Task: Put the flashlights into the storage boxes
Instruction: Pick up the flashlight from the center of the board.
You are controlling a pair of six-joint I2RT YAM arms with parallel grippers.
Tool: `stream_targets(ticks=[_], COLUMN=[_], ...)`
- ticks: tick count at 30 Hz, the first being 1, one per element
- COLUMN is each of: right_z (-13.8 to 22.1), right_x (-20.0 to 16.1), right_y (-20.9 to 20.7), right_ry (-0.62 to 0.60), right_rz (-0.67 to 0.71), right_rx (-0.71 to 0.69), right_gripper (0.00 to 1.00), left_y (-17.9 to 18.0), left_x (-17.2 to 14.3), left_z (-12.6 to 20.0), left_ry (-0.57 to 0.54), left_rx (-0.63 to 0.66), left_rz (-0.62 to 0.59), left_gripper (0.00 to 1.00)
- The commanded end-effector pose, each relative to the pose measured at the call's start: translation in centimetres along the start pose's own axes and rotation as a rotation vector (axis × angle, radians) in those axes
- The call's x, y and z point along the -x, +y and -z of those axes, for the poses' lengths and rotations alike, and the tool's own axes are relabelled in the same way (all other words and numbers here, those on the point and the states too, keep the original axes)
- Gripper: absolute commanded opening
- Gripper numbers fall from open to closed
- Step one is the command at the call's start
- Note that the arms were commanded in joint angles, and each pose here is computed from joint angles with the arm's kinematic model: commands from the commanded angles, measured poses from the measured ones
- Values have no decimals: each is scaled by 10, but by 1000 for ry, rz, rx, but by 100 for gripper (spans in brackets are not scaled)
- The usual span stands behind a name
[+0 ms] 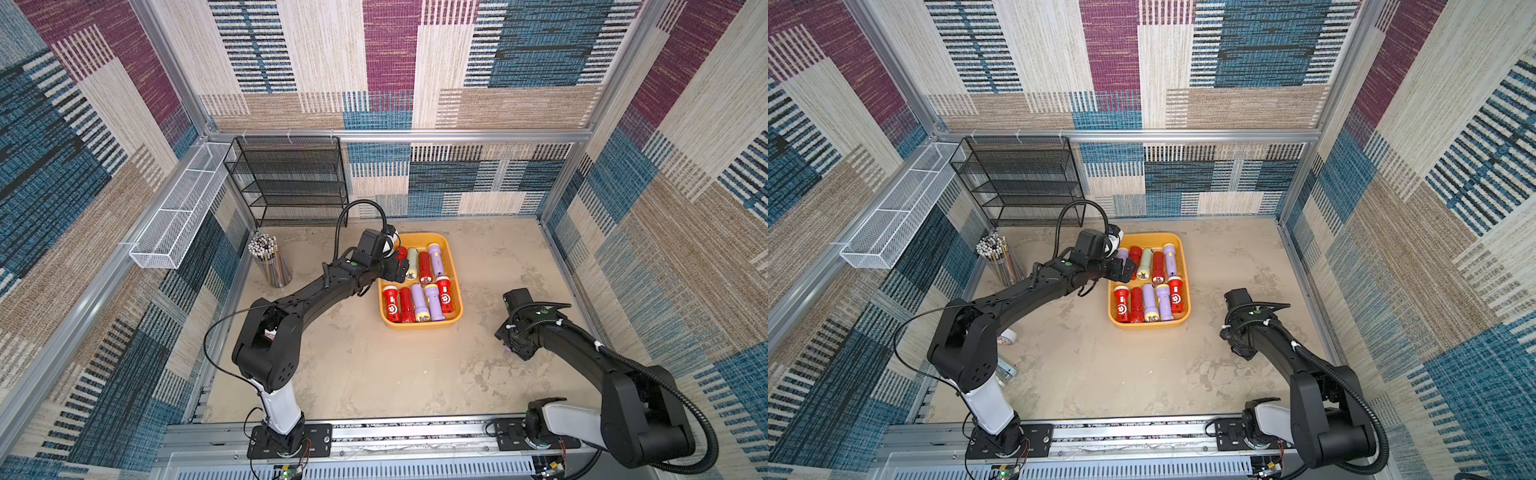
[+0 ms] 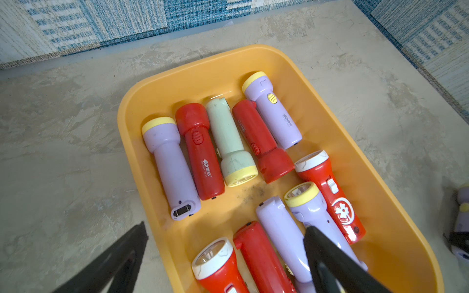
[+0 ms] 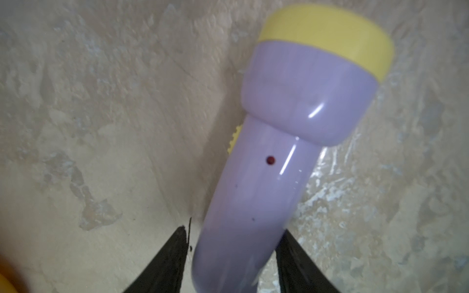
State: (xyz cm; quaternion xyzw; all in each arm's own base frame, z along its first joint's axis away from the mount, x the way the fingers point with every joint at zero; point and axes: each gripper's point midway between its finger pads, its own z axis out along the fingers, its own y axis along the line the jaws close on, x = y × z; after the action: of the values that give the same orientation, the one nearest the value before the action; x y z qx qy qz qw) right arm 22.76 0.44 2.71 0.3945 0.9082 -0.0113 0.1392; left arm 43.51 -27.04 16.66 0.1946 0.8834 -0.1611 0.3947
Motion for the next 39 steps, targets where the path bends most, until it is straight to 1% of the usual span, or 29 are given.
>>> stream_targets(ticks=[1, 5, 11, 13, 15, 20, 24, 29, 34, 39], right_z=[-5, -13, -19, -21, -23, -24, -17, -6, 3, 28], right_x=[1, 2, 6, 8, 9, 11, 15, 22, 33, 60], right_y=[4, -1, 0, 2, 3, 6, 13, 27, 43, 69], right_ry=[5, 6, 6, 4, 8, 15, 11, 9, 6, -56], right_rz=[1, 6, 16, 21, 26, 43, 65, 89, 132, 177], right_rx=[9, -8, 2, 13, 18, 23, 43, 95, 118, 173], right_gripper=[58, 56, 61, 61, 58, 43, 35, 34, 33, 32], left_y=[2, 4, 5, 4, 4, 4, 4, 6, 9, 12], left_x=[0, 1, 2, 5, 7, 10, 10, 12, 15, 20], left_z=[1, 2, 6, 7, 6, 6, 8, 12, 19, 27], left_ry=[12, 13, 15, 11, 15, 20, 22, 17, 9, -5], left_rx=[11, 18, 23, 23, 23, 26, 27, 41, 58, 82], left_rz=[-38, -57, -64, -66, -69, -82, -86, -94, -110, -126], left_gripper=[100, 100, 100, 100, 100, 99, 99, 99, 99, 99])
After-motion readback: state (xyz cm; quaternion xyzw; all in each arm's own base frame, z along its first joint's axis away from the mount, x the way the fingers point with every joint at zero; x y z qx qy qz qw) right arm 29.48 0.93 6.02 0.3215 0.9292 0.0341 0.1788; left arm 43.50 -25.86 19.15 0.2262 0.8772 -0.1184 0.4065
